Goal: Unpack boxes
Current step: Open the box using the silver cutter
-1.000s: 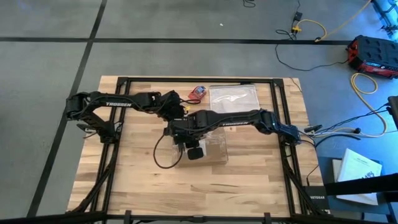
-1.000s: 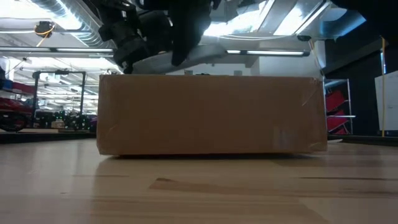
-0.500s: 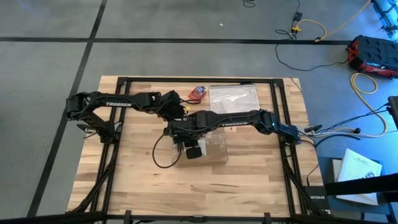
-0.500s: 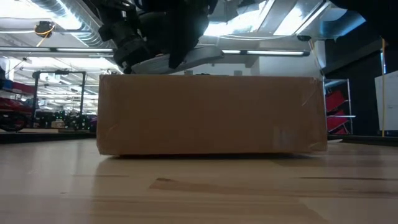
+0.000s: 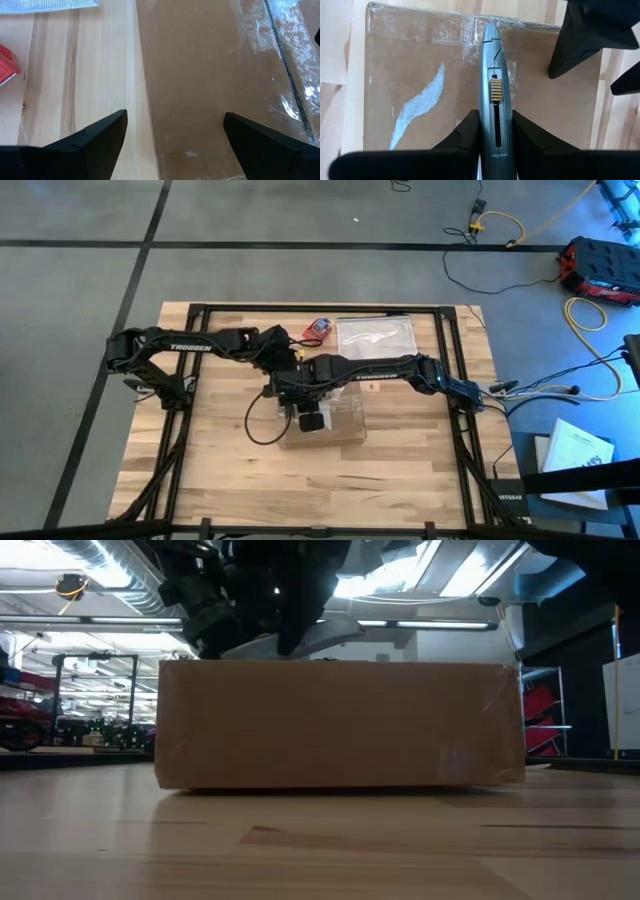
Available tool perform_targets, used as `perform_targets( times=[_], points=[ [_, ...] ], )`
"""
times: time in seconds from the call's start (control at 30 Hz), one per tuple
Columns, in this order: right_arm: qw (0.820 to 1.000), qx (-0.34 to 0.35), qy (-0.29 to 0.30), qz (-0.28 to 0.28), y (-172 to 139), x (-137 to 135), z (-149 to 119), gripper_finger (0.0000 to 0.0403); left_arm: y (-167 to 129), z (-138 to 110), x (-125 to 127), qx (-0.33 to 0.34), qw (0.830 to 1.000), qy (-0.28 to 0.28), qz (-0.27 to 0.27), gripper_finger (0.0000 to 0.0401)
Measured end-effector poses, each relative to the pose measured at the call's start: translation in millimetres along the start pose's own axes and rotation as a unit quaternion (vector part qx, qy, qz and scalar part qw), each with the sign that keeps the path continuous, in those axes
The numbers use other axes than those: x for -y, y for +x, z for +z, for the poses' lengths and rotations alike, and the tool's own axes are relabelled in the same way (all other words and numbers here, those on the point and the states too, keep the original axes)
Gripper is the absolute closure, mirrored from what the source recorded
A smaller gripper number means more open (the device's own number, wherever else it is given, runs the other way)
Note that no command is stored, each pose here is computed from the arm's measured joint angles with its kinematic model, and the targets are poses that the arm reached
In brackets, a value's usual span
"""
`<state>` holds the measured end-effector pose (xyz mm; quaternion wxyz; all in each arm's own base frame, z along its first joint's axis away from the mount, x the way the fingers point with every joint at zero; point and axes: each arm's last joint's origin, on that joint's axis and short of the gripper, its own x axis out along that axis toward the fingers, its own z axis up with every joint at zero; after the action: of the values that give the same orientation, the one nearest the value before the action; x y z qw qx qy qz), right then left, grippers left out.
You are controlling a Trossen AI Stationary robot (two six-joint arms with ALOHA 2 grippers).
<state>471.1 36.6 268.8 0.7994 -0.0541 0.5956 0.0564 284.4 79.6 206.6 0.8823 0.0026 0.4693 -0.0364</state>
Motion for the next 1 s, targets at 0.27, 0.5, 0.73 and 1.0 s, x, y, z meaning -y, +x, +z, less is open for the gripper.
perform_targets(
  times=[0.27, 0.5, 0.73, 1.0],
  points=[
    [1.0, 0.001, 0.0, 0.007, 0.0, -0.4, 0.0, 0.0339, 0.0, 0.0, 0.0, 0.0, 1.0, 0.0, 0.0, 0.008],
    [1.0, 0.0, 0.006, 0.011, -0.1, 3.6, -0.4, 0.0339, 0.0, 0.1, 0.0, 0.0, 1.0, 0.0, 0.0, 0.008],
    [1.0, 0.0, 0.012, 0.016, -0.2, 8.4, -1.0, 0.0339, 0.0, 0.1, 0.0, 0.0, 1.0, 0.0, 0.0, 0.008],
    [0.999, -0.01, 0.012, 0.028, -0.2, 6.9, -3.1, 0.0339, 0.0, 0.1, 0.0, 0.001, 1.0, -0.001, 0.0, 0.008]
  ],
)
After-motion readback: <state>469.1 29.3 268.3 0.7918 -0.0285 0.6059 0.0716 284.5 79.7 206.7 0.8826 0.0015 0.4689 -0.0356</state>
